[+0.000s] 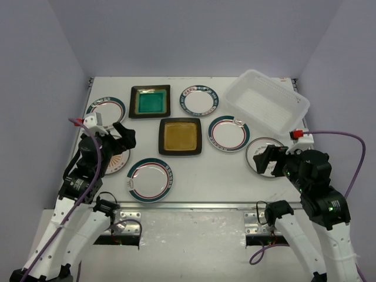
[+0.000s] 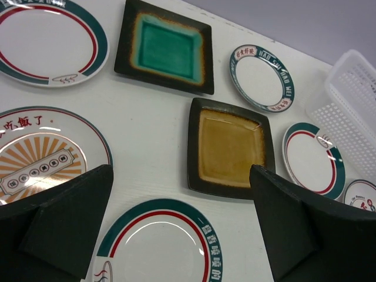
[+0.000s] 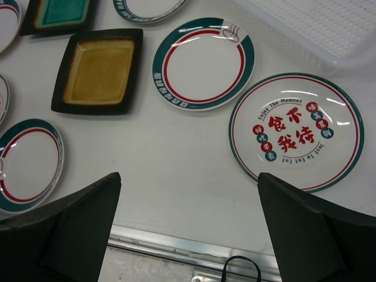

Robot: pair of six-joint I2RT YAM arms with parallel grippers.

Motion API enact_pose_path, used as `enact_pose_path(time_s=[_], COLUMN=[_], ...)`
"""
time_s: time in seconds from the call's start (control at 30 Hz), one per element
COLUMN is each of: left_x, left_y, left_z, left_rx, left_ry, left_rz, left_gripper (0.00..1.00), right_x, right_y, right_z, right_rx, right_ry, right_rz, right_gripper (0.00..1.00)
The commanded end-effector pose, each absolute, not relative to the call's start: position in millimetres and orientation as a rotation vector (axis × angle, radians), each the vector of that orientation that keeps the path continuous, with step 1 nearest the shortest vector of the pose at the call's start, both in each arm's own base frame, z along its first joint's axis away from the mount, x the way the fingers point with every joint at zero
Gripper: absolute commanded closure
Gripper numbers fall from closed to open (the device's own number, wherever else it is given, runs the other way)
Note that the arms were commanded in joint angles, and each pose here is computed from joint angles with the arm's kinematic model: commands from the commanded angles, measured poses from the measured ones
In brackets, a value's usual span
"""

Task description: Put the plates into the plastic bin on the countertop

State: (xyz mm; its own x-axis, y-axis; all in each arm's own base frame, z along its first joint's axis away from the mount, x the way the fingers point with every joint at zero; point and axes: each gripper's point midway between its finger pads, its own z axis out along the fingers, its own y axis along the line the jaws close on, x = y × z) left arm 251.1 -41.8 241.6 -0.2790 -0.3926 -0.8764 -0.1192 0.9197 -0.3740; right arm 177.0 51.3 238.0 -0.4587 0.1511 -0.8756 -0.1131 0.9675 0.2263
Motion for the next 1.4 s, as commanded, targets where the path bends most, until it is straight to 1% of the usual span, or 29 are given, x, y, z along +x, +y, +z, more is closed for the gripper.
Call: enact_pose_path(time_s=[0.0,0.13,0.3,0.4,0.53,0.57,0.63,0.7,0.77,0.83,0.93,1.03,1.13,1.3,1.37], left_x=[253,250,255,267,299,305,326,343,359,382,399,417,433,464,475], left_y=[-34,-36,-62,-71,-78,-75,-74,-73,-71,-64,-61,-61,-60,-51,-51], left_z=[257,259,267,251,236,230,192,182,179,173,159,130,101,90,82], left_rx=[-0.456,-0.530,-0.622,-0.798,-1.017,-1.091,-1.224,-1.315,-1.326,-1.365,-1.413,-1.504,-1.532,-1.509,-1.497], left_ry=[1.805,1.787,1.767,1.764,1.670,1.651,1.689,1.649,1.629,1.599,1.624,1.649,1.661,1.636,1.637], left_rz=[-0.266,-0.317,-0.546,-0.649,-0.778,-0.772,-0.743,-0.767,-0.774,-0.725,-0.691,-0.638,-0.599,-0.544,-0.540], left_gripper=[0.00,0.00,0.00,0.00,0.00,0.00,0.00,0.00,0.00,0.00,0.00,0.00,0.02,0.04,0.07], right_x=[179,179,180,178,175,174,173,172,171,168,165,164,163,159,158], right_y=[46,54,67,77,89,94,100,103,104,105,104,103,105,111,111], right_z=[260,266,268,273,281,282,280,281,281,282,282,279,277,279,279], right_rx=[0.041,0.027,0.006,-0.018,-0.043,-0.057,-0.067,-0.071,-0.076,-0.080,-0.083,-0.080,-0.082,-0.105,-0.106], right_ry=[1.966,1.952,1.951,1.929,1.900,1.895,1.903,1.903,1.903,1.894,1.888,1.884,1.887,1.886,1.882], right_rz=[0.284,0.334,0.412,0.481,0.568,0.599,0.637,0.656,0.667,0.679,0.678,0.671,0.687,0.731,0.727], right_gripper=[0.01,0.01,0.01,0.01,0.01,0.01,0.01,0.01,0.01,0.01,0.01,0.01,0.01,0.01,0.01])
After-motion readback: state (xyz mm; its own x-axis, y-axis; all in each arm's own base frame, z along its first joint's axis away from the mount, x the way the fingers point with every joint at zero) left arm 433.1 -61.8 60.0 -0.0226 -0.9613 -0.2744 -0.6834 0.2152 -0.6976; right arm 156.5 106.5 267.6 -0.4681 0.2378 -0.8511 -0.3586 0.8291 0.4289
